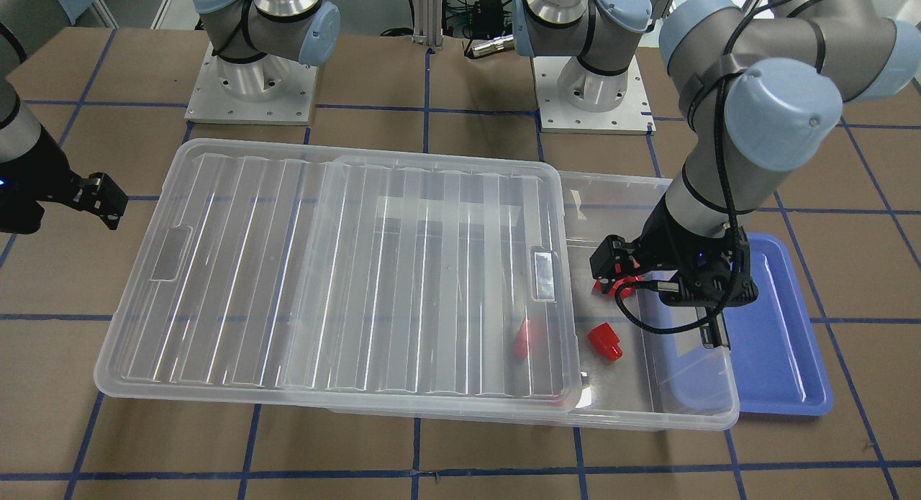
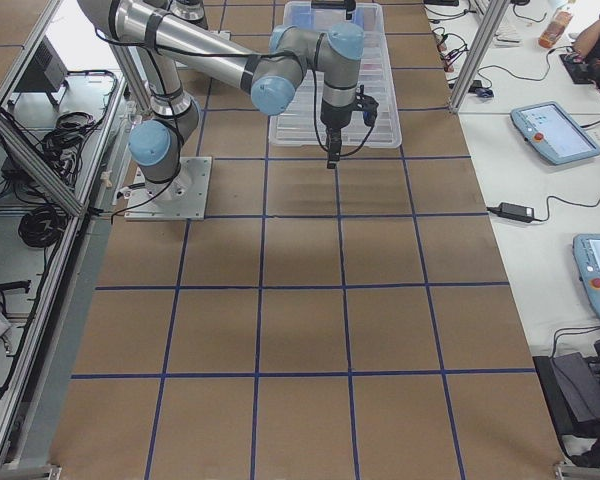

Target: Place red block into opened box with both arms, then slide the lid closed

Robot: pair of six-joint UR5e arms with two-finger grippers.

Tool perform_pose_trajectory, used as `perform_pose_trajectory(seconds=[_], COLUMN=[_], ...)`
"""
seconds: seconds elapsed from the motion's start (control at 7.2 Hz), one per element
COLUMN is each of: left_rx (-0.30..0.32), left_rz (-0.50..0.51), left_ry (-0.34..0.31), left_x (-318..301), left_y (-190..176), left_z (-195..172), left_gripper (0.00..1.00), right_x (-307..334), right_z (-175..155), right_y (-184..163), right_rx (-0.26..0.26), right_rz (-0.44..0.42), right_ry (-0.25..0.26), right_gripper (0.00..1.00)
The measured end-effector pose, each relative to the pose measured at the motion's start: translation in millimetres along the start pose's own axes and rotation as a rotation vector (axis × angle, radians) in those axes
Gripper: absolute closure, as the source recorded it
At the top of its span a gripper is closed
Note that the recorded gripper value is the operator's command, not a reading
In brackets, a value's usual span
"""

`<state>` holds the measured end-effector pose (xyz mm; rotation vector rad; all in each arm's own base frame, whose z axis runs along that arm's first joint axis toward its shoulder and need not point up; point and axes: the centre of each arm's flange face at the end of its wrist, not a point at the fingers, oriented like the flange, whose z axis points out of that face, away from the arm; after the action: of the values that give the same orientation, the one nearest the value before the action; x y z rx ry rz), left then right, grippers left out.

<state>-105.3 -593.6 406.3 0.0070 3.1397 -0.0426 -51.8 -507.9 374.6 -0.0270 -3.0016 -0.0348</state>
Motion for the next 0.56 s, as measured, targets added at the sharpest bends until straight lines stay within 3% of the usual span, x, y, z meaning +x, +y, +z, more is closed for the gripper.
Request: perform_pose_trajectory(seconds=[0.56], left_rx=[-0.07], left_rz=[0.044], left_ry=[-0.001], left_x=[24.1], left_y=[51.3], left_z=[-74.3], left_gripper=[0.0], right_x=[-16.5], right_z=[25.0], right_y=[5.2], right_rx=[-0.021], right_rz=[-0.001], right_ry=[-0.053], right_gripper=[0.0])
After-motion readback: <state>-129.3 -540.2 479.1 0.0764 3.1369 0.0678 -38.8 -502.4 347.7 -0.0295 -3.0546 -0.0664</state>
